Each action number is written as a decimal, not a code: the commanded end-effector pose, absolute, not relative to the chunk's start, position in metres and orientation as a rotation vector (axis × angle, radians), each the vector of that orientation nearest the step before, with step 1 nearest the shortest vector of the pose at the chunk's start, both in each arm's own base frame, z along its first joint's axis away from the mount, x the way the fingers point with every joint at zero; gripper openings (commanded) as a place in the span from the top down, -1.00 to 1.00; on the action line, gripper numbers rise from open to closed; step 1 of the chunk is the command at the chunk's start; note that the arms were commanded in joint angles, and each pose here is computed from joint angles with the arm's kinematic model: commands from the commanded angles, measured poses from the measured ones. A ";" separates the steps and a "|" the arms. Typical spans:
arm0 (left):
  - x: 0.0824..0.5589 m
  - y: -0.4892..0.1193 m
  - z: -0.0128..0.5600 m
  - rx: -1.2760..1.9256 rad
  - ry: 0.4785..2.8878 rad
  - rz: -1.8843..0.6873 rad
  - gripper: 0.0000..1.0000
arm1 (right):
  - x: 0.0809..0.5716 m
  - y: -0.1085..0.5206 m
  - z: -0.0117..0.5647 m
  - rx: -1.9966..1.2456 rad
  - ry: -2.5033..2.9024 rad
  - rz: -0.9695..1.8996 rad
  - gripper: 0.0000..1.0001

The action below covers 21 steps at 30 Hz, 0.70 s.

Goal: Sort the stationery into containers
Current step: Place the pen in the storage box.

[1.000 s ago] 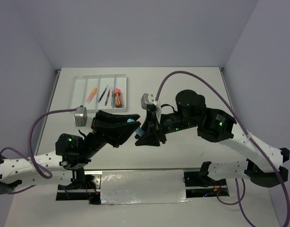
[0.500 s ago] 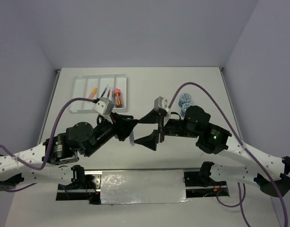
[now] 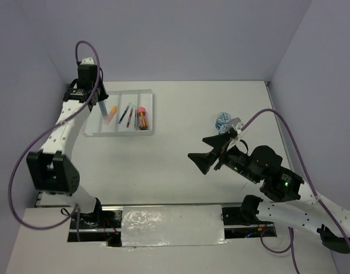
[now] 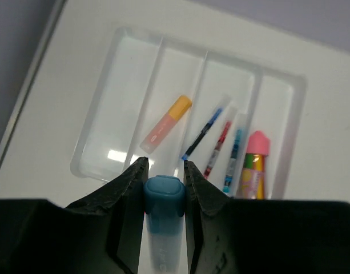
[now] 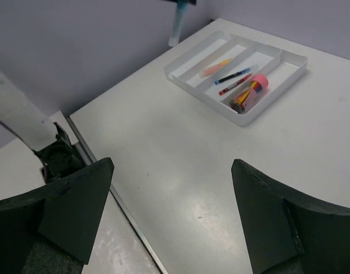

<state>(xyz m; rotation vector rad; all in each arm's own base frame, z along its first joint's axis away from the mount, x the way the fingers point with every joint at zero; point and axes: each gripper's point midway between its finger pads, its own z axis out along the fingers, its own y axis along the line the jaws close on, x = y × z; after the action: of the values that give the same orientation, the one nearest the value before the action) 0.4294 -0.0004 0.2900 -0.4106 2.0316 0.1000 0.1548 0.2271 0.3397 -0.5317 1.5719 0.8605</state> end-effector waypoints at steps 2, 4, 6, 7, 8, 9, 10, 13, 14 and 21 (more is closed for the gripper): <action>0.485 -0.021 0.262 -0.168 2.112 -0.089 1.00 | 0.149 0.230 0.328 -0.527 1.596 0.908 -0.83; 0.505 -0.022 0.246 -0.105 2.129 -0.076 1.00 | 0.146 0.234 0.319 -0.555 1.604 0.922 -0.83; 0.518 -0.020 0.237 -0.053 2.122 -0.040 1.00 | 0.144 0.237 0.311 -0.568 1.614 0.935 -0.83; 0.522 -0.016 0.221 -0.050 2.151 -0.012 1.00 | 0.141 0.239 0.311 -0.584 1.608 0.953 -0.83; 0.527 -0.016 0.216 -0.013 2.151 0.002 1.00 | 0.139 0.240 0.308 -0.592 1.612 0.965 -0.83; 0.527 -0.016 0.203 -0.006 2.166 0.003 1.00 | 0.136 0.241 0.308 -0.600 1.602 0.981 -0.83; 0.528 -0.014 0.193 -0.010 2.178 0.016 1.00 | 0.132 0.241 0.310 -0.612 1.581 1.001 -0.83; 0.532 -0.004 0.168 -0.024 2.182 0.088 1.00 | 0.128 0.239 0.312 -0.615 1.549 1.024 -0.83; 0.533 -0.001 0.163 -0.030 2.185 0.109 1.00 | 0.122 0.241 0.312 -0.644 1.540 1.048 -0.83; 0.548 0.003 0.125 -0.039 2.246 0.143 0.73 | 0.116 0.235 0.313 -0.675 1.516 1.048 -0.83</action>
<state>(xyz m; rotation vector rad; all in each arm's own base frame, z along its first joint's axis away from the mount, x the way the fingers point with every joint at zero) 0.5325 -0.0032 0.1197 -0.0450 2.2927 0.1043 0.1194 0.2340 0.3003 -0.6601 1.5793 1.0232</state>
